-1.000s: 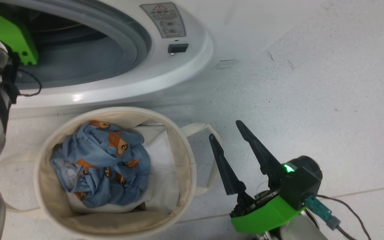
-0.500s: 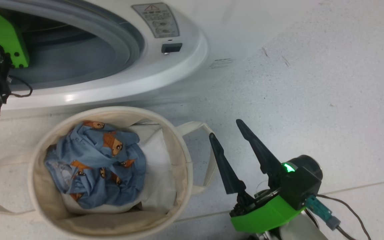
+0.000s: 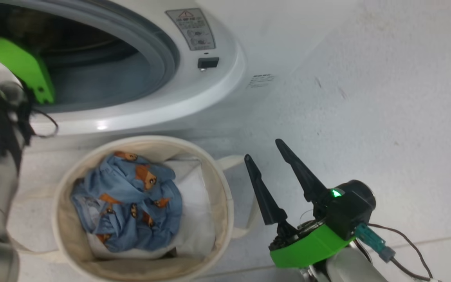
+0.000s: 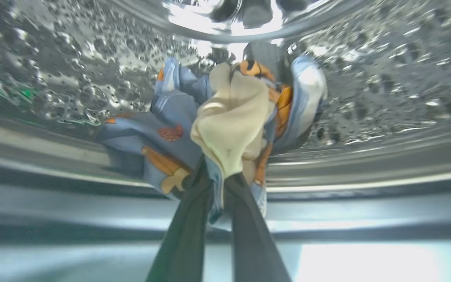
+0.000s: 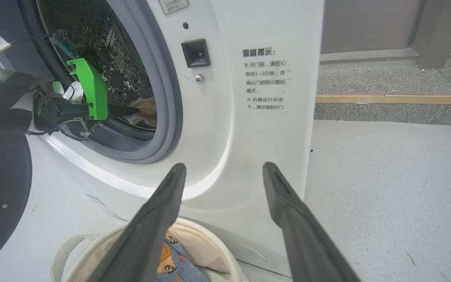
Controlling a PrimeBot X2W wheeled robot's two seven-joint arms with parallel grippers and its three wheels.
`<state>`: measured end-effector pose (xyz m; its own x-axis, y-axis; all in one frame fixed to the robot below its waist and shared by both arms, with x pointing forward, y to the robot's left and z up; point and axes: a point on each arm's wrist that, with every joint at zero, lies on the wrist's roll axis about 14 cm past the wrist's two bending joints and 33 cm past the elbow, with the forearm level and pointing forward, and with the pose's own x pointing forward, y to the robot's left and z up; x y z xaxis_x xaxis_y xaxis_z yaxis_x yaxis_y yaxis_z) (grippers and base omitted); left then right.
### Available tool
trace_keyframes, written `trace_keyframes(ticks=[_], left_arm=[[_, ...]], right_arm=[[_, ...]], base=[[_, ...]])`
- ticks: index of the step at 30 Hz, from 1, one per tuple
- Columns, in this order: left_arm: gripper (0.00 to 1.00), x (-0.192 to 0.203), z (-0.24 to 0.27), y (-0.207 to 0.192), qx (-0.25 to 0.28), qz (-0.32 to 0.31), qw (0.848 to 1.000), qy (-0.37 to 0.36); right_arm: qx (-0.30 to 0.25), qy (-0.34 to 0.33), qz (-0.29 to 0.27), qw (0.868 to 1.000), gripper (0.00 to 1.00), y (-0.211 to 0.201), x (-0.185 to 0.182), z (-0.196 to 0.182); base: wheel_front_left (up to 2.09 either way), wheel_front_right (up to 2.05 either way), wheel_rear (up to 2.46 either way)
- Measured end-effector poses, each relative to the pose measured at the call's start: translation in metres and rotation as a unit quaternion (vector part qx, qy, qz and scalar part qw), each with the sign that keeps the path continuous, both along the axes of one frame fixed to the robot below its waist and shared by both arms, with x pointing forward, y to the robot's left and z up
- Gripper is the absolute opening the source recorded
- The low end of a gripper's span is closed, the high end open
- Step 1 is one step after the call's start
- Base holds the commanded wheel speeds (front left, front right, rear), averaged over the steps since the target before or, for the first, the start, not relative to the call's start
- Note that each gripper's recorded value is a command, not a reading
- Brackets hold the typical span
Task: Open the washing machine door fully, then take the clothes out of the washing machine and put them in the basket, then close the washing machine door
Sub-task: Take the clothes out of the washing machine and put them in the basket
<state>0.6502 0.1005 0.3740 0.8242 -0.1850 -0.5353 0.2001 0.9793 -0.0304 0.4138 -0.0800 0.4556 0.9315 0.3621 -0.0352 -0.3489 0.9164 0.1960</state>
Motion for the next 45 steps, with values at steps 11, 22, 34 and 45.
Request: trace_keyframes(ticks=[11, 22, 34, 45], left_arm=[[0.00, -0.063, 0.072, -0.021, -0.068, -0.048, 0.990, -0.115], [0.00, -0.117, 0.164, -0.009, -0.115, -0.069, 0.966, -0.223], [0.00, -0.219, 0.322, 0.011, -0.135, -0.102, 0.923, -0.347], [0.00, -0.264, 0.303, 0.016, -0.169, -0.077, 0.937, -0.295]], right_arm=[[0.013, -0.058, 0.022, 0.998, 1.00, 0.003, -0.014, 0.049], [0.027, -0.086, 0.031, 0.995, 1.00, 0.004, -0.033, 0.075], [0.040, -0.116, 0.072, 0.990, 1.00, 0.030, -0.048, 0.099], [0.044, -0.112, 0.078, 0.990, 1.00, 0.035, -0.047, 0.097]], base=[[0.00, 0.00, 0.00], [0.00, 0.00, 0.00], [0.00, 0.00, 0.00], [0.00, 0.00, 0.00]])
